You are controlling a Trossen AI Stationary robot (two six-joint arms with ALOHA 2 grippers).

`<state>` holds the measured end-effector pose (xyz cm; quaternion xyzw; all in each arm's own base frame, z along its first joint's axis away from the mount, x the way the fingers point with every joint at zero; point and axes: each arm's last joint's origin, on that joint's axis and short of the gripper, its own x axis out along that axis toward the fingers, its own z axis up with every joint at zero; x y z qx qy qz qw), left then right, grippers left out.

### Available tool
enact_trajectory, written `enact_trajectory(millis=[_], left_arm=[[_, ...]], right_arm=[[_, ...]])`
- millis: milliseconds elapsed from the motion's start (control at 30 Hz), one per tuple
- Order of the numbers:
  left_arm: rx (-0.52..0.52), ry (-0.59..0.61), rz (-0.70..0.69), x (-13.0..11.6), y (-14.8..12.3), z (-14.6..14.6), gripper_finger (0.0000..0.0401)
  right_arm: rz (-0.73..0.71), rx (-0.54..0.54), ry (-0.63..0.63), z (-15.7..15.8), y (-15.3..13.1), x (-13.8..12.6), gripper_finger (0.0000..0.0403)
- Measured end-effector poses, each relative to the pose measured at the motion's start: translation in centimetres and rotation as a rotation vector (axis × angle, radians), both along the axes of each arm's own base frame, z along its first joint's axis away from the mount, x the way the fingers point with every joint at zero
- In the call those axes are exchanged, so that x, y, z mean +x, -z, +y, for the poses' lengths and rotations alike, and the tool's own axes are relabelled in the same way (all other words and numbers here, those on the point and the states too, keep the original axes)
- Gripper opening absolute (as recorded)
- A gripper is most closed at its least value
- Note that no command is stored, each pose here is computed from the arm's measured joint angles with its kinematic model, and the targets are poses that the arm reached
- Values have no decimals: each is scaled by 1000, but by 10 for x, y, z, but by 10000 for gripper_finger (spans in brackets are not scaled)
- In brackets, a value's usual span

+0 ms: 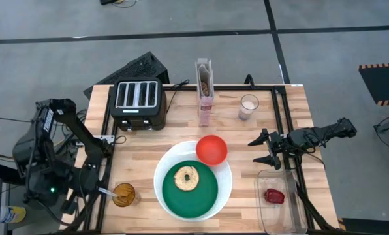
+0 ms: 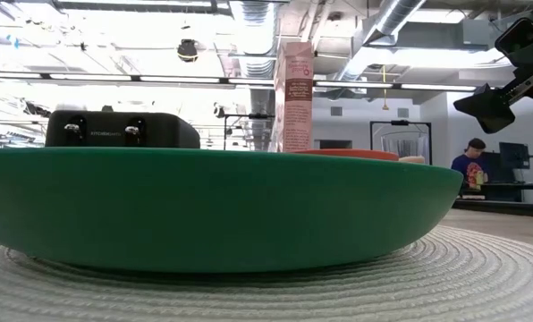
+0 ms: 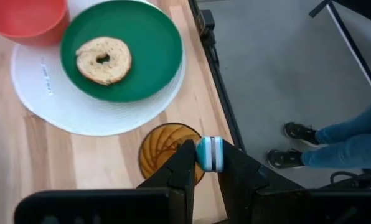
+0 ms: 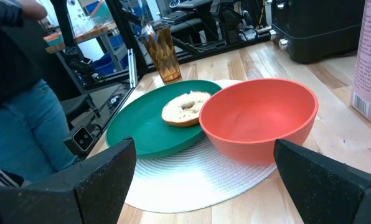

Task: Arrange a breakfast setting
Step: Put the blue spoon from the yellow glass cup on the table mat to the top left of the green plate

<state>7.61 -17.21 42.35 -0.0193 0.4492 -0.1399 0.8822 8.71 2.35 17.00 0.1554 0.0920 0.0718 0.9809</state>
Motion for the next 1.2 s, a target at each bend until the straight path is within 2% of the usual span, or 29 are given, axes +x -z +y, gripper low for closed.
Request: enact_trajectory(millis=[233, 533, 833, 1033, 1200], left_arm=[[53, 13, -54, -2, -11, 9, 43], [246, 44, -191, 9, -13, 18, 43], [530, 69, -314, 28, -5, 16, 43], [742, 86, -343, 46, 15, 6, 43], [914, 53, -352, 66, 34, 5, 43]], right_arm=[[0, 0, 0, 0, 0, 0, 399], [0, 0, 0, 0, 0, 0, 399], [0, 0, 0, 0, 0, 0, 399], [0, 0, 0, 0, 0, 0, 399], [0, 0, 0, 0, 0, 0, 399]])
